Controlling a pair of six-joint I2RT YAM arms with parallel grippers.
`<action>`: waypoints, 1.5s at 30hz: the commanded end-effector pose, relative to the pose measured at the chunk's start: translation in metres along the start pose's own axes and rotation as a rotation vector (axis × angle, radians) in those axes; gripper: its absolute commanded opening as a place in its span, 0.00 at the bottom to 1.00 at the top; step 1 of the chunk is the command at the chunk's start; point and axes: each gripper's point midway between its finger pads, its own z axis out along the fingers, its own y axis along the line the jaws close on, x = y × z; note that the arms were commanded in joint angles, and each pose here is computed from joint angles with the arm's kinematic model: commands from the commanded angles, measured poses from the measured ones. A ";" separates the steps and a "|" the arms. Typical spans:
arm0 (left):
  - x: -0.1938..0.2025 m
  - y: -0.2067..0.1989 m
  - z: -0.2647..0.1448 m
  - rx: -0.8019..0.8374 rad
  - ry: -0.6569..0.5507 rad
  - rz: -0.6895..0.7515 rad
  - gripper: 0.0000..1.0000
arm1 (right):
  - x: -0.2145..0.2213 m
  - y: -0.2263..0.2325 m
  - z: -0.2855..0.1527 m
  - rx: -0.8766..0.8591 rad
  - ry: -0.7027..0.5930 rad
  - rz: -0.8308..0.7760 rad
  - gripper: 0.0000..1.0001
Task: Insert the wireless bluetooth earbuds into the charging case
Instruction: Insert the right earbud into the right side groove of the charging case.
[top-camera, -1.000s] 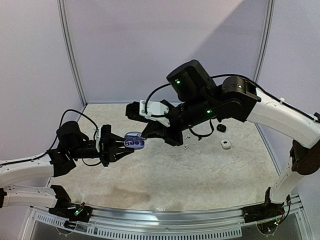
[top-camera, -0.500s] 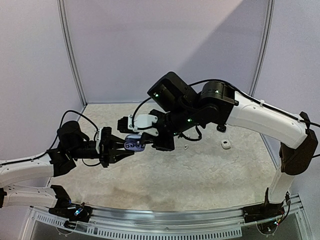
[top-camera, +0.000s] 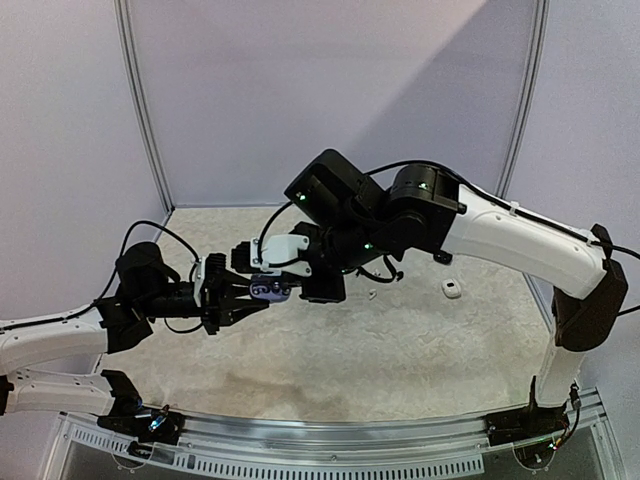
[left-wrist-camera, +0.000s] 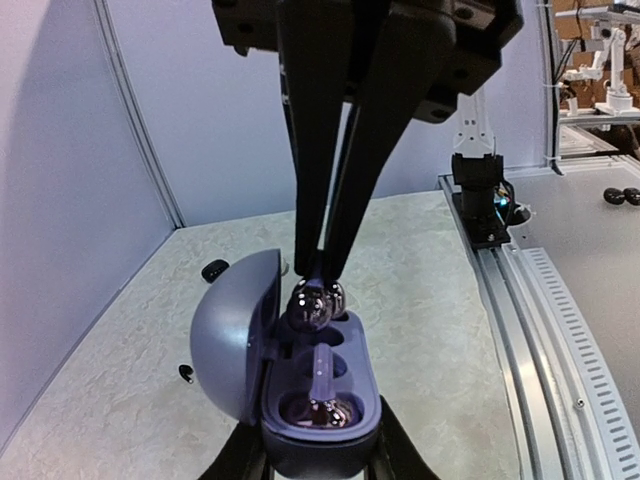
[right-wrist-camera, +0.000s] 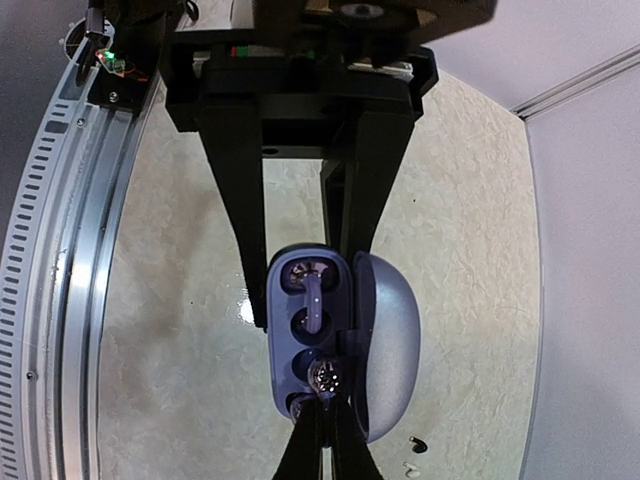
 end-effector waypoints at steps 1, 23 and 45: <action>-0.019 -0.004 0.003 0.029 -0.058 0.044 0.00 | 0.015 -0.001 0.017 0.028 0.099 -0.052 0.00; -0.023 0.001 0.001 -0.007 -0.079 -0.030 0.00 | 0.025 -0.010 0.028 0.109 0.191 -0.151 0.10; -0.020 0.014 0.000 -0.085 -0.085 -0.190 0.00 | 0.019 -0.014 0.013 0.139 0.147 -0.086 0.19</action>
